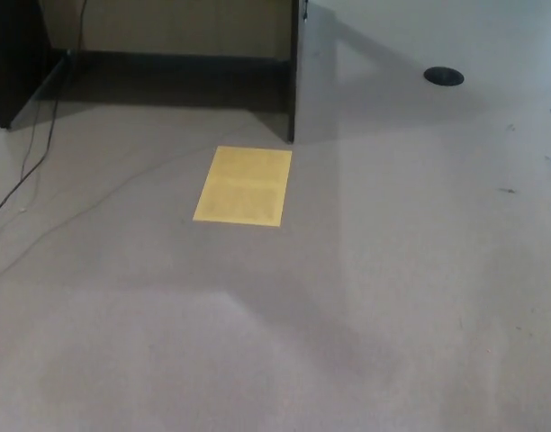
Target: A person is holding a toilet paper roll and the robot extends its left hand to grab the roll by inserting its thumb into the gap in the middle and brings its hand down by its side. Then it extends its arm again to hand the toilet paper roll back to the person.
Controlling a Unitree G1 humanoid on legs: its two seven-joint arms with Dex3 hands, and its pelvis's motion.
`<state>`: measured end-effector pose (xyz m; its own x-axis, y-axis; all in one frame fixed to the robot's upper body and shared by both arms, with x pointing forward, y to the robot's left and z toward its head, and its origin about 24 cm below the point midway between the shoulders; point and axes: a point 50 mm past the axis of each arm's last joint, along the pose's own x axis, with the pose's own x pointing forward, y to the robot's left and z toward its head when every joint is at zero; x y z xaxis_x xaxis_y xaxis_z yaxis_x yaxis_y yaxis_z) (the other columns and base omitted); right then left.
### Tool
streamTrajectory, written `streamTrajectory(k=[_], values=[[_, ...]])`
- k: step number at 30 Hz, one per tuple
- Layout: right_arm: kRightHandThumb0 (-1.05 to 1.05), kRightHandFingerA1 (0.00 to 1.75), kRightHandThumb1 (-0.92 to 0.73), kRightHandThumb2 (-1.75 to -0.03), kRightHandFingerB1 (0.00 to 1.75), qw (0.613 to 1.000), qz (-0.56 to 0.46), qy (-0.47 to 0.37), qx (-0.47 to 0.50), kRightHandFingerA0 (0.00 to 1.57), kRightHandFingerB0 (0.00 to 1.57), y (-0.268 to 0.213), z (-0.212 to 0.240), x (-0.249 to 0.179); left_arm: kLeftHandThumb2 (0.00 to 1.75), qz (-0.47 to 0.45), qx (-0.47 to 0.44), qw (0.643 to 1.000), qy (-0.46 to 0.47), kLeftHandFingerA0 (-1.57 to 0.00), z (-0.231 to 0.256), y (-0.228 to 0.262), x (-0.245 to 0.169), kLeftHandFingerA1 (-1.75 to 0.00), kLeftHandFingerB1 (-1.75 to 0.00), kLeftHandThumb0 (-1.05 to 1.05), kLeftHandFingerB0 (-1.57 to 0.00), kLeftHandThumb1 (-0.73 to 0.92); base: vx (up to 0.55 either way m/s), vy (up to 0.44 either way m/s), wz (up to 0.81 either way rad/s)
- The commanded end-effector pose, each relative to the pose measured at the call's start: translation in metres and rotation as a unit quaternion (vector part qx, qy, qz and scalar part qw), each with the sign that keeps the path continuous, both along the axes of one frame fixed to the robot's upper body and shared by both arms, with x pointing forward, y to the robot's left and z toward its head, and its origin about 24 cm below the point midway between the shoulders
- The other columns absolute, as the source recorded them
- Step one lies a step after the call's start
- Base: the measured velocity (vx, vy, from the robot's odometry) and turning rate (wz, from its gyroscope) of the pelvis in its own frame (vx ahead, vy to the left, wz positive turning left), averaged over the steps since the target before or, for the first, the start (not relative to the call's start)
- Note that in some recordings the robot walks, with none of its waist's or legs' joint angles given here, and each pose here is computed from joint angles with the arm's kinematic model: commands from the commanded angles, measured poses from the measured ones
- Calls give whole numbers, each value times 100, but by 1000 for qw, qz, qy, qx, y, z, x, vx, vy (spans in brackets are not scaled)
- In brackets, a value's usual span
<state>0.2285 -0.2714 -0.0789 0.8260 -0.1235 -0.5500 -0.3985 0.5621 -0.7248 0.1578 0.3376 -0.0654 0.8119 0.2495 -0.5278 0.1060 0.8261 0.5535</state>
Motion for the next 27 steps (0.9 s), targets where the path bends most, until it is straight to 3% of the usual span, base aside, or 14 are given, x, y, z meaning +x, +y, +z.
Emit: streamTrajectory(k=[1, 6, 7, 11, 12, 13, 14, 17, 18, 20, 24, 25, 27], values=[[-46, 49, -74, -62, 44, 998, 38, -36, -28, 64, 58, -6, 7, 0, 55, -25, 2, 998, -49, -48, 12, 5, 3, -39, -33, -19, -39, 52, 0, 0, 0], [-47, 48, -75, -63, 43, 998, 43, -32, -31, 62, 56, -6, 6, -1, 56, -14, -11, 996, -89, -37, 16, 3, 3, -36, -30, -21, -28, 53, 0, 0, 0], [-47, 47, -75, -63, 44, 998, 44, -33, -31, 63, 56, -6, 6, 0, 60, -22, -26, 993, -115, -23, 25, 2, 10, -36, -32, -27, -21, 49, 0, 0, 0], [-46, 48, -75, -63, 44, 998, 44, -35, -30, 63, 57, -6, 6, 0, 60, -52, -54, 982, -175, -20, 51, -3, 31, -37, -32, -33, -18, 46, 0, 0, 0], [-46, 48, -75, -62, 44, 998, 44, -35, -29, 63, 57, -6, 6, 0, 89, -65, -54, 978, -191, -10, 60, -5, 37, -52, -50, -19, -9, 38, 0, 0, 0], [-46, 48, -75, -62, 44, 998, 44, -34, -30, 62, 57, -6, 5, -1, 88, -82, -52, 972, -215, -11, 72, -9, 45, -52, -50, -20, -10, 35, 0, 0, 0], [-47, 49, -74, -62, 44, 998, 42, -34, -29, 63, 57, -6, 5, -1, 62, -99, -48, 965, -239, -23, 85, -13, 53, -39, -34, -39, -20, 42, 0, 0, 0], [-45, 48, -75, -62, 44, 998, 40, -34, -27, 63, 56, -6, 6, 0, 61, -141, -46, 944, -294, -24, 116, -25, 69, -39, -34, -38, -19, 41, 0, 0, 0], [-46, 48, -74, -62, 44, 998, 40, -35, -26, 64, 57, -6, 6, 0, 88, -156, -45, 937, -310, -11, 129, -31, 75, -51, -50, -19, -9, 36, 0, 0, 0], [-47, 48, -75, -63, 44, 998, 39, -37, -26, 63, 57, -7, 6, 0, 88, -189, -47, 915, -352, -11, 158, -44, 86, -51, -50, -18, -8, 37, 0, 0, 0], [-46, 48, -74, -62, 44, 998, 37, -39, -24, 63, 57, -8, 7, 0, 85, -236, -34, 884, -402, -11, 195, -71, 94, -51, -49, -20, -7, 31, 0, 0, 0], [-46, 49, -74, -62, 44, 998, 37, -39, -24, 64, 57, -8, 7, 0, 60, -245, -35, 878, -410, -27, 201, -78, 95, -40, -33, -39, -17, 40, 0, 0, 0], [-46, 48, -75, -63, 43, 998, 39, -37, -26, 63, 57, -8, 7, 0, 60, -261, -37, 869, -419, -27, 211, -86, 95, -40, -33, -39, -17, 39, 0, 0, 0]])
